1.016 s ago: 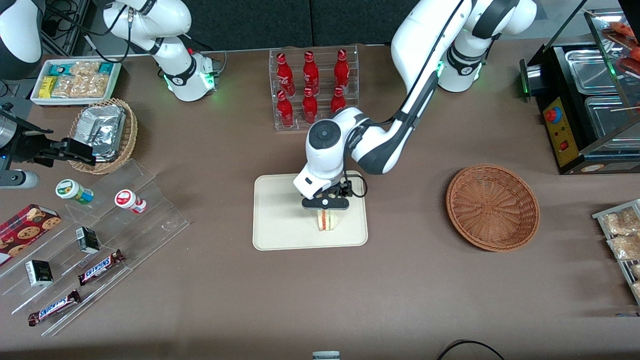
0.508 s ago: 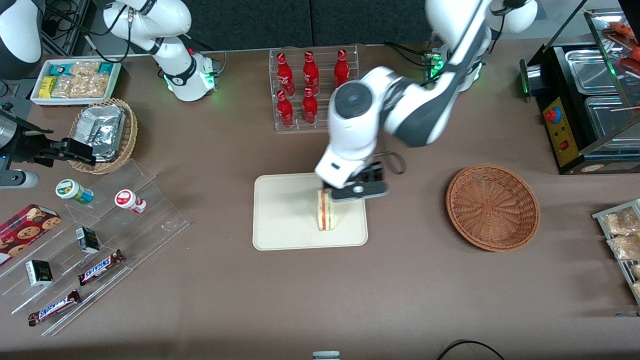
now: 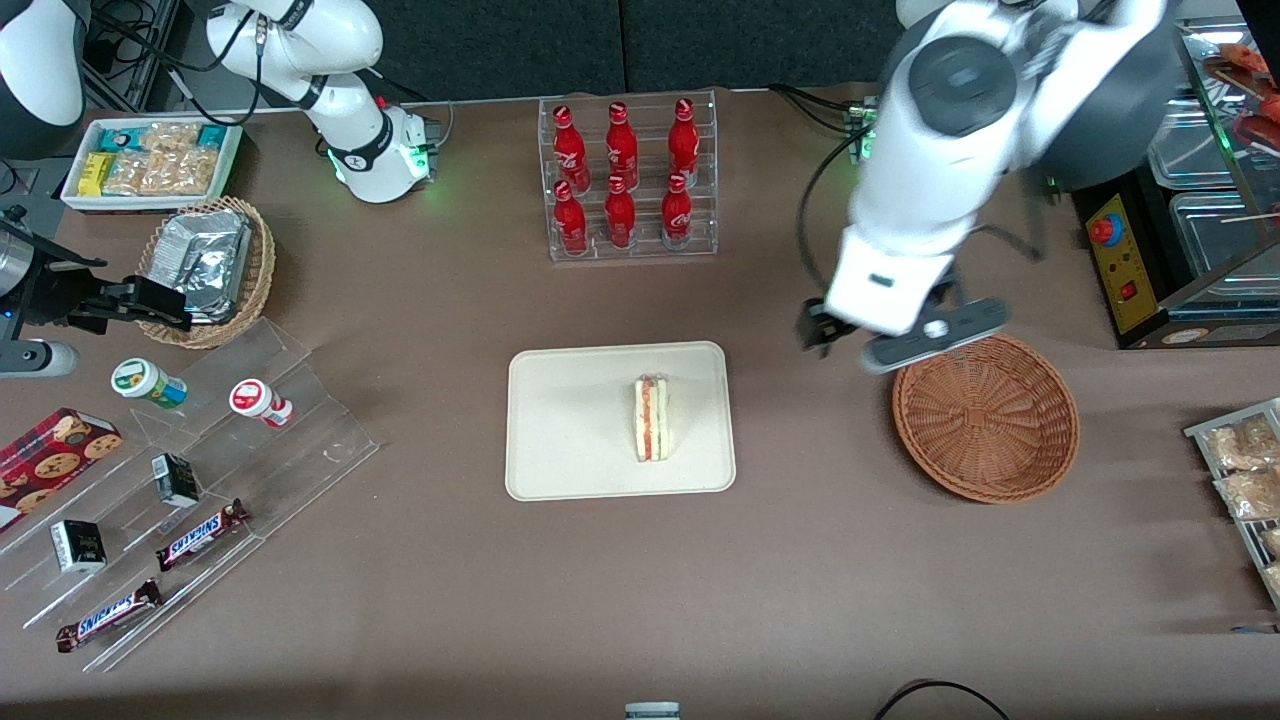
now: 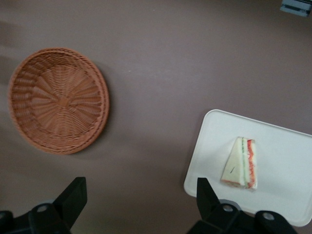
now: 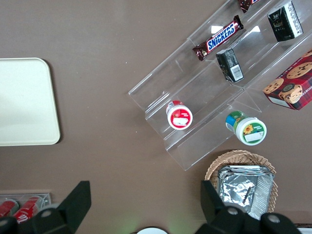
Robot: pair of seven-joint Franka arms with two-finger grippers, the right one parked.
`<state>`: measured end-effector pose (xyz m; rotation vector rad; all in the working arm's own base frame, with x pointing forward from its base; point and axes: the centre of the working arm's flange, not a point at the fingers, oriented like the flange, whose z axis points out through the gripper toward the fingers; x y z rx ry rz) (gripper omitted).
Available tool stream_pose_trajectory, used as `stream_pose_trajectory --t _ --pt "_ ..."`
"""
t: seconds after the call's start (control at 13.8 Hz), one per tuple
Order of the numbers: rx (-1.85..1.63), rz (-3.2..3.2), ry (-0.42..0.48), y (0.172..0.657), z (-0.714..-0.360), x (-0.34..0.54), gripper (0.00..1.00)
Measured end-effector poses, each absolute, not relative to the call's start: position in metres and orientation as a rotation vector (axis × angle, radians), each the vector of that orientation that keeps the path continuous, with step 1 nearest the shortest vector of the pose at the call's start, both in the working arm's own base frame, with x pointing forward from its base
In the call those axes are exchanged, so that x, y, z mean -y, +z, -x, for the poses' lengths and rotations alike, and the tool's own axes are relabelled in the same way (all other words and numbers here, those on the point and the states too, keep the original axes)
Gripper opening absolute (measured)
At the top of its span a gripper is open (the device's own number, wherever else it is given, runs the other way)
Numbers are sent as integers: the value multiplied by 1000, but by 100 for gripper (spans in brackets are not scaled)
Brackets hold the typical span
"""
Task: Place sandwich from basket to tray
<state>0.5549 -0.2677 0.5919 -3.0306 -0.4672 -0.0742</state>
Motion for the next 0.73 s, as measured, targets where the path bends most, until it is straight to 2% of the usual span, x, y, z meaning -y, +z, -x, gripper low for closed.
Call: stream_pose_trajectory --t 0.22,0.44,0.73 --pt "533 3056 -83 635 -549 207 100" --pt "471 3140 12 670 -531 135 100" --pt "432 3146 37 689 -502 81 100"
